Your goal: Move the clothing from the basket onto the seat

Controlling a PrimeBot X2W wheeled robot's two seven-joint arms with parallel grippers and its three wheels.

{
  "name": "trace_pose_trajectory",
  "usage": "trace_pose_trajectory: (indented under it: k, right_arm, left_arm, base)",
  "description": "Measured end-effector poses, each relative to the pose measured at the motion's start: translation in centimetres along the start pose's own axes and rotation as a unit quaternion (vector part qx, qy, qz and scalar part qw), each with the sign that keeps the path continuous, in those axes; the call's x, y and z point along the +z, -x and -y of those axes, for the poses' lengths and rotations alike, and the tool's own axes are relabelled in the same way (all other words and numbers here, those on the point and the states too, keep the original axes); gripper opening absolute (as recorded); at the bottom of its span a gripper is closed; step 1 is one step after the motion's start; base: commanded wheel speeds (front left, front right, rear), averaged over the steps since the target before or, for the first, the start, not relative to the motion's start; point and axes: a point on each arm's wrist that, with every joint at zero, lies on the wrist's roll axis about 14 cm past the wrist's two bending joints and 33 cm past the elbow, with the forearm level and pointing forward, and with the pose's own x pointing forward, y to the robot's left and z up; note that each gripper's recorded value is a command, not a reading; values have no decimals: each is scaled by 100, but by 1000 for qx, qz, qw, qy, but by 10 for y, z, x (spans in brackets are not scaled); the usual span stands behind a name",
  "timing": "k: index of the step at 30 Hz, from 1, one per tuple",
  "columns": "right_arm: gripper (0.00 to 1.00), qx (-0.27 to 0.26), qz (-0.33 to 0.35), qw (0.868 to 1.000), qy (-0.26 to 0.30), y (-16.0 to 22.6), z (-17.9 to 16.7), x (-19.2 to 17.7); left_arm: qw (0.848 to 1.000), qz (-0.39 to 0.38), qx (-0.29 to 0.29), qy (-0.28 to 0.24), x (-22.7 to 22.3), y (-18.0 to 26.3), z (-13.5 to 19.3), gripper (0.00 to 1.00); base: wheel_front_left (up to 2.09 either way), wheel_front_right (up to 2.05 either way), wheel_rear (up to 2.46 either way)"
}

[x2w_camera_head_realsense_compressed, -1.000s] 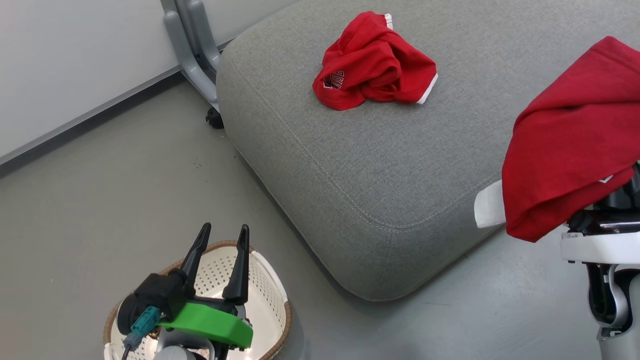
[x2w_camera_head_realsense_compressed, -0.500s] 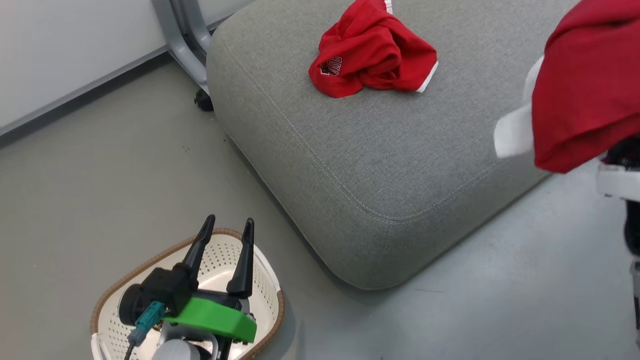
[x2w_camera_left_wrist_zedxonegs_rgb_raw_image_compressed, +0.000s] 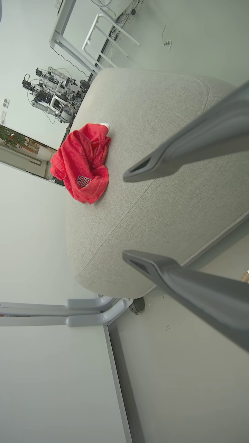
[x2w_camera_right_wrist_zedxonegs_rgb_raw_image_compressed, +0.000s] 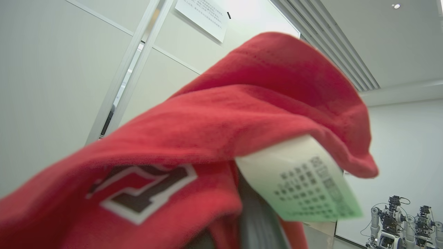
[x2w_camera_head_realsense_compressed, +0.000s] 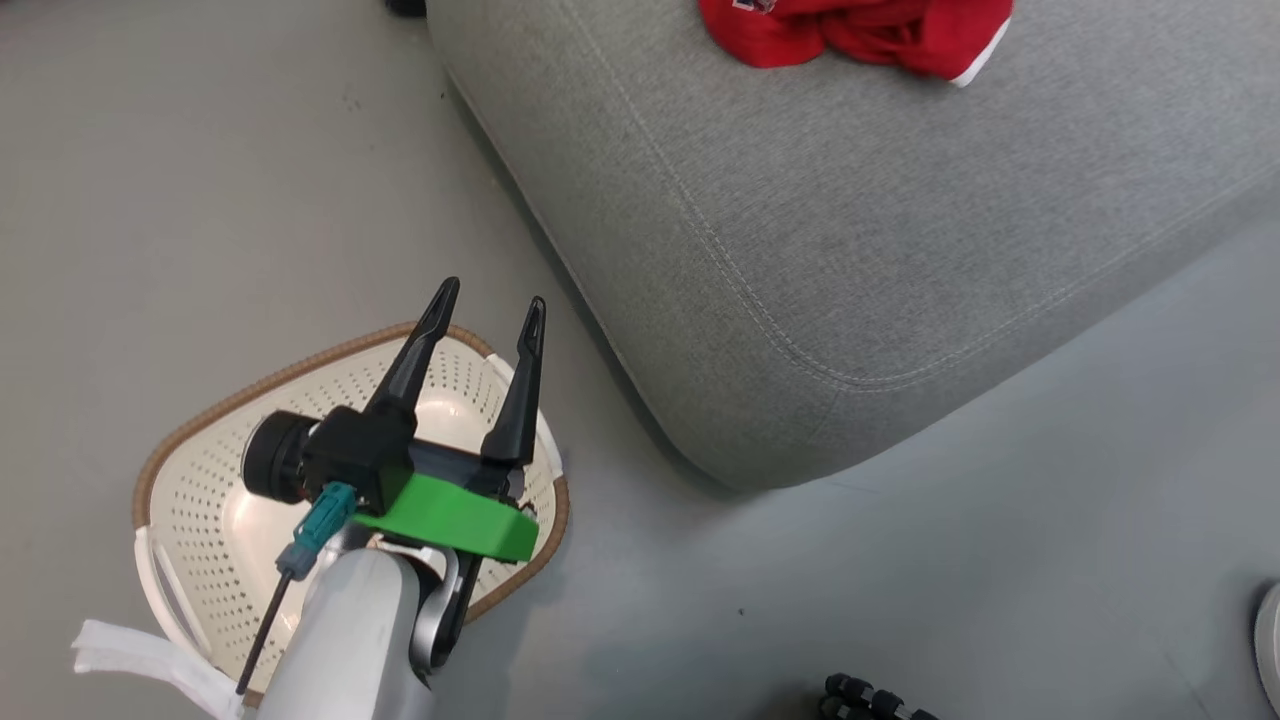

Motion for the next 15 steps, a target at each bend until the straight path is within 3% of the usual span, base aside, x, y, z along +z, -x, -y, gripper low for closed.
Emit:
trace_pose_trajectory:
  k: [6,15]
  right_arm:
    - [0,17,-15,1000,4,-35,-25,-47]
    - [0,61,-136,989,-6,-31,-83,-173]
  left_arm:
    - [1000,-9,13,2,-19,-8,-26,100]
    - [995,-32,90,30,-47,16,-85,100]
  base:
    - [0,0,0]
    - [0,0,0]
